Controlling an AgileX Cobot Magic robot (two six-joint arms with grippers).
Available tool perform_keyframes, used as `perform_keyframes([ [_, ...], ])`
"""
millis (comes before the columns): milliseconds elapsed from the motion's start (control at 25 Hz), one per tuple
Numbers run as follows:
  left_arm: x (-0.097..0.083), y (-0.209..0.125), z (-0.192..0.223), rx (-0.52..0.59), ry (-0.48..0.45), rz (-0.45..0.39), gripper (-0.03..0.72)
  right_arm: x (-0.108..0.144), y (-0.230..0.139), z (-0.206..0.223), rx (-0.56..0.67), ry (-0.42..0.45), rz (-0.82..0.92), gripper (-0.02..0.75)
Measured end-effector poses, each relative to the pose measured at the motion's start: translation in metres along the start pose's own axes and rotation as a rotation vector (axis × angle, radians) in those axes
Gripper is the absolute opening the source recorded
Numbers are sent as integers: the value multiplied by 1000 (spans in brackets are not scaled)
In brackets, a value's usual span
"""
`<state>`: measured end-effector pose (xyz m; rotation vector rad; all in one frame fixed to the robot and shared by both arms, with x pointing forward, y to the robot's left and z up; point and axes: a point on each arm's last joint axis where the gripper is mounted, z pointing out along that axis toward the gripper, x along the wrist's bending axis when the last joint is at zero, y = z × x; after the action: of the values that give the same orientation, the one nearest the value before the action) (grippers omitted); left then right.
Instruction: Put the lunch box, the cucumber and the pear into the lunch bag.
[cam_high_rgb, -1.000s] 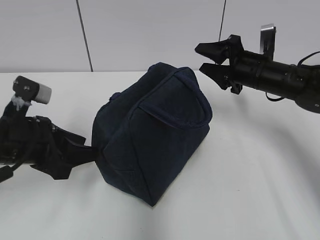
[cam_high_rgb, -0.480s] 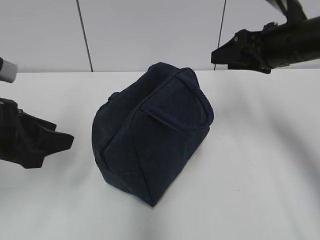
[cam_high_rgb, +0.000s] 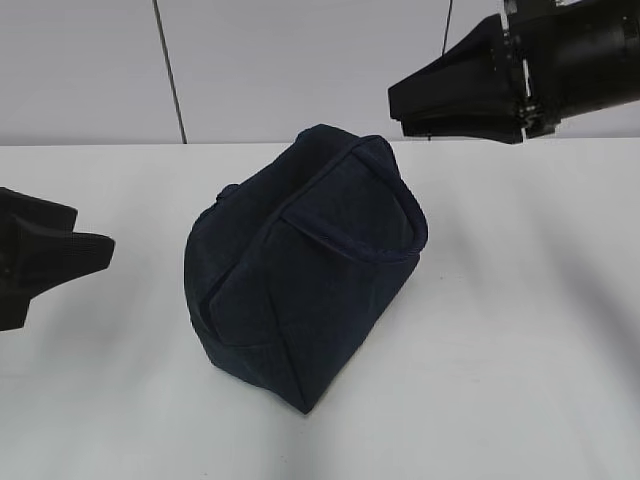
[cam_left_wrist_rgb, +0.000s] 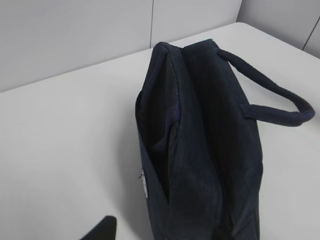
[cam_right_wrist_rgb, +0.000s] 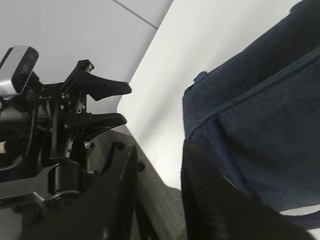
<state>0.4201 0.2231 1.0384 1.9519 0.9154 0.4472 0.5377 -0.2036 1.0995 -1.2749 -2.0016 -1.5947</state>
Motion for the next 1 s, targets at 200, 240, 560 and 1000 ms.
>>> perform_keyframes([
  [200,-2,-1,-3,10,-11,3,351,5,-5,0,45,53,45,140],
  [240,-2,-2,-3,19,-10,8,351,5,-8,0,50,54,52,99],
  [560,-3,-5,-3,43,-15,24,351,-5,-21,3,42,8,56,0],
  [1000,-1,1,-4,25,-1,37,351,5,5,-25,-221,-343,-380,0],
])
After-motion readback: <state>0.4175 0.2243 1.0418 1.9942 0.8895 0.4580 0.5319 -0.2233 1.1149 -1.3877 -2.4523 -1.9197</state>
